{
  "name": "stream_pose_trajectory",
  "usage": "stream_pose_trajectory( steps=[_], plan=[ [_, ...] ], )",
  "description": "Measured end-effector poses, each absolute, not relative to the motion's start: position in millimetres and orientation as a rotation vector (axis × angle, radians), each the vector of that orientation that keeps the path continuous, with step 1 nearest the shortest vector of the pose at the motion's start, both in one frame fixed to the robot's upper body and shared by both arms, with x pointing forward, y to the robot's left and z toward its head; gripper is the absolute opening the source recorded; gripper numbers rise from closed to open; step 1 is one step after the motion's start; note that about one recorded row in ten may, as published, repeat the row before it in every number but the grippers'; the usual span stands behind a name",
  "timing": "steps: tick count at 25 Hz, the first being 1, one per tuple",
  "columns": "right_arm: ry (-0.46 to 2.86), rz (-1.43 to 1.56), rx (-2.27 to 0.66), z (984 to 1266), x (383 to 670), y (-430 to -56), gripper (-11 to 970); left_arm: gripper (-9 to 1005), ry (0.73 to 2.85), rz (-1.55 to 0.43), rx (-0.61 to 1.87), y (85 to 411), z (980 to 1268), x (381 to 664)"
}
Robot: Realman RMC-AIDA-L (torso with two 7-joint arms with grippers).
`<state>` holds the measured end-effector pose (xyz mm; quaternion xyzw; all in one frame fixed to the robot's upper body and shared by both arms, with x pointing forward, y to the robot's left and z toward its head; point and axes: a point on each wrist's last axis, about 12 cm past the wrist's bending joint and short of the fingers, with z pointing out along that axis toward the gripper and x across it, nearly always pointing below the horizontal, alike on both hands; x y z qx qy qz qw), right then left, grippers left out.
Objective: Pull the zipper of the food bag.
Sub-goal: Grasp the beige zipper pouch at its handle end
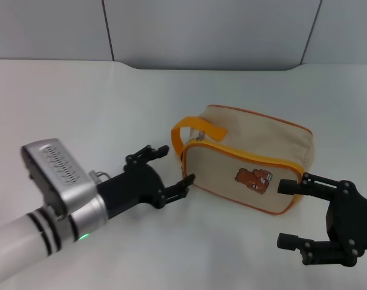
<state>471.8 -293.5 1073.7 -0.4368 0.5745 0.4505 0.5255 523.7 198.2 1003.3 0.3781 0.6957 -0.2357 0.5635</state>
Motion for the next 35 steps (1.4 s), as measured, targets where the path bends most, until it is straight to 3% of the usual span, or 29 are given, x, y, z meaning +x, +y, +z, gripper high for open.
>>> stream_pose_trajectory(
  steps=[11, 22, 27, 35],
  plan=[
    [1.375, 1.074, -1.044, 1073, 472, -291, 846, 812, 1.648, -0.543, 0.788, 179, 1011, 537],
    [1.377, 1.07, -1.044, 1072, 472, -291, 846, 455, 1.636, -0.559, 0.823, 173, 1011, 533],
    [1.377, 1.07, -1.043, 1072, 472, -291, 846, 228, 1.622, -0.543, 0.861, 170, 1011, 535],
    [1.377, 1.055, -1.02, 1072, 471, -293, 845, 108, 1.575, -0.54, 0.897, 163, 1015, 533]
  ],
)
